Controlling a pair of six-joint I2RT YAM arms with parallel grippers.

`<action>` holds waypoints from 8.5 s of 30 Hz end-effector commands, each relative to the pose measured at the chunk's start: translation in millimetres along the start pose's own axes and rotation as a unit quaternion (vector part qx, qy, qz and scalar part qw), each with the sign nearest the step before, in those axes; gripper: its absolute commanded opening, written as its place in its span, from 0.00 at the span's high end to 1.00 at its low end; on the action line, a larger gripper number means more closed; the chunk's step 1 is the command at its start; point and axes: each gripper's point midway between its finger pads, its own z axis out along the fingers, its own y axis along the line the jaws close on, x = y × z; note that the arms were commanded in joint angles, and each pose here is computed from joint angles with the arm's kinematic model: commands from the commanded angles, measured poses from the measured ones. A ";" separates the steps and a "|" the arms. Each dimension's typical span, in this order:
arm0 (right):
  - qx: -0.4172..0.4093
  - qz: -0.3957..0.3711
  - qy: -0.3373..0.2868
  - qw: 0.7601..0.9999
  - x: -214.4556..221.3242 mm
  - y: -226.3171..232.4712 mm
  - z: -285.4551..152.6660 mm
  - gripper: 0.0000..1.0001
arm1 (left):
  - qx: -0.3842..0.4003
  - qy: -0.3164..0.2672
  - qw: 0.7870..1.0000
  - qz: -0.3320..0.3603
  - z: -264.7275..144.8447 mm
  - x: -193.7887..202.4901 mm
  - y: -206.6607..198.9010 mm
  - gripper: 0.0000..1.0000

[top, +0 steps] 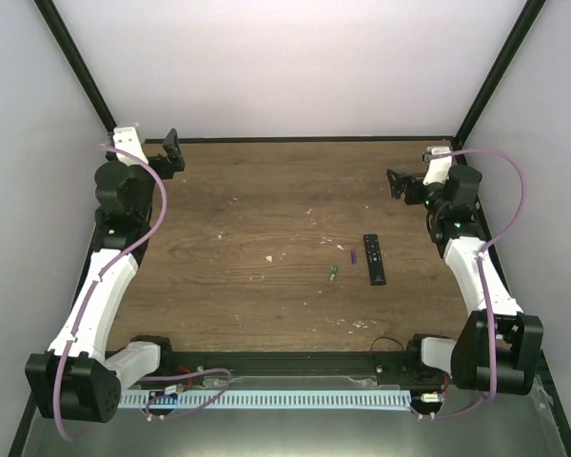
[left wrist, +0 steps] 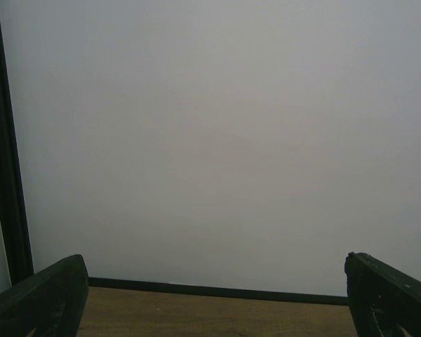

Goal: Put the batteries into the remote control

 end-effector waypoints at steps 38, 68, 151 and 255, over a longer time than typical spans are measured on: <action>0.064 0.156 0.410 0.897 174.7 57.9 -40.4 0.05 | 0.143 0.207 0.967 -0.043 33.0 97.2 -83.1 0.00; 0.097 0.113 0.547 0.824 265.1 63.5 -31.3 0.18 | 0.149 0.228 0.961 -0.044 36.9 104.3 -87.2 0.00; -0.259 -0.052 0.204 0.943 28.5 314.1 29.9 0.84 | 0.348 0.334 0.862 -0.154 15.2 183.7 -226.9 0.49; -0.444 -0.084 0.151 0.879 45.4 306.8 -39.4 0.99 | 0.526 0.181 0.806 -0.203 -49.3 93.9 -205.6 0.26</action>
